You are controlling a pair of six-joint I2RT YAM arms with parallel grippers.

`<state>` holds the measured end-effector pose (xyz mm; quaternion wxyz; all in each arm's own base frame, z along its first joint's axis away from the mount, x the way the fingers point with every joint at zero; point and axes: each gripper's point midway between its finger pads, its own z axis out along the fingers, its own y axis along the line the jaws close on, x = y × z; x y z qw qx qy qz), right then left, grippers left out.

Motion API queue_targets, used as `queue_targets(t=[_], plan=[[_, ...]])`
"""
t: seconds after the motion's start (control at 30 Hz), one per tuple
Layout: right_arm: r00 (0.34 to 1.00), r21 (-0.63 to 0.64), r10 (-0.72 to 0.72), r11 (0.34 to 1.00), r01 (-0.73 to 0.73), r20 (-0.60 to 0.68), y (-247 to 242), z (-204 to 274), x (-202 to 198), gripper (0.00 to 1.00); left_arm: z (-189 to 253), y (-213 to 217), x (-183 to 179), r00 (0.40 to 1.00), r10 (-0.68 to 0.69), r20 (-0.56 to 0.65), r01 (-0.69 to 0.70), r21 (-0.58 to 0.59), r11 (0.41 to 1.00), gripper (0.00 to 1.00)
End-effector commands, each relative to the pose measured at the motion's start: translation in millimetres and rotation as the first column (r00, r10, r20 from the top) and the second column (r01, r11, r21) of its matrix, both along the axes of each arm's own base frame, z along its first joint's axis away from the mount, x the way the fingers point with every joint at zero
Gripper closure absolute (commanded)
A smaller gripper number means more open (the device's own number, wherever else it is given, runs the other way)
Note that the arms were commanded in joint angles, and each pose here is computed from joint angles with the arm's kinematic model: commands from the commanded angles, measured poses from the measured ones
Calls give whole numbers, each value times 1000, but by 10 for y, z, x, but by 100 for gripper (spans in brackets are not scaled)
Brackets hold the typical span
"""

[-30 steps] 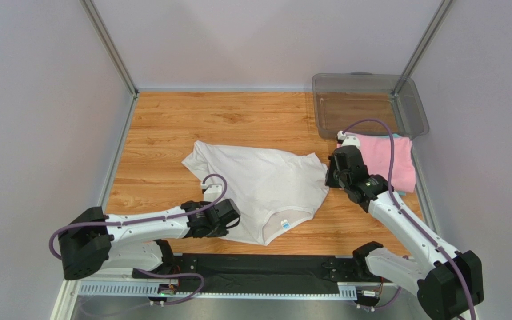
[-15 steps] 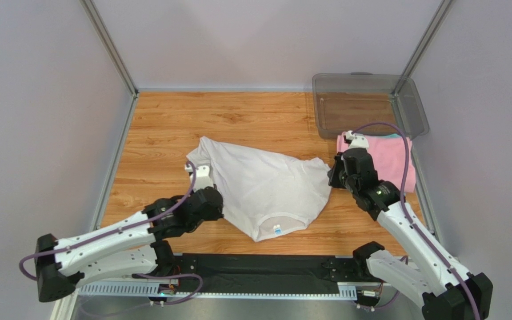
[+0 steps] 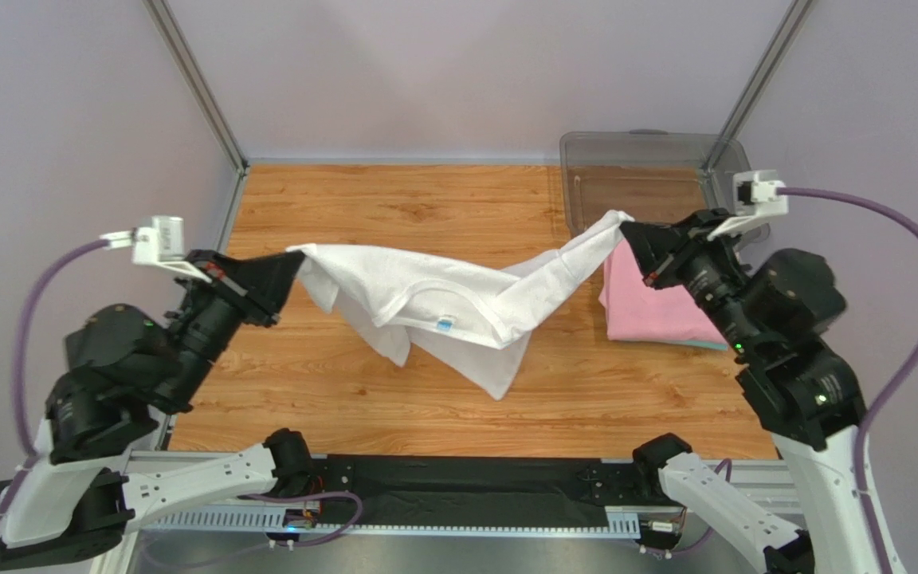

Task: Fold and stack the t-shirts
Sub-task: Flatten the tshirt out

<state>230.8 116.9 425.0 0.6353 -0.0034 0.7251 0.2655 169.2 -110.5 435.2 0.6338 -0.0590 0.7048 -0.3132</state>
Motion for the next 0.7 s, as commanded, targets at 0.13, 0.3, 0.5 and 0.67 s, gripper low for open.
queue_targets(t=[0.13,0.3,0.5,0.67], plan=[[951,9,207,977,-215,230,125,973,-590,100,1105,340,-195,966,-43,254,32,46,998,100],[928,4,223,972,-235,298,129,1333,-667,100,1252,339,-101,960,6,280,-25,63,998,100],[962,-34,183,983,-180,205,258,1135,-126,100,1075,224,316,950,202,240,-248,180,952,100],[985,-103,119,989,-107,123,404,841,587,100,684,-64,901,978,175,116,-199,243,949,100]])
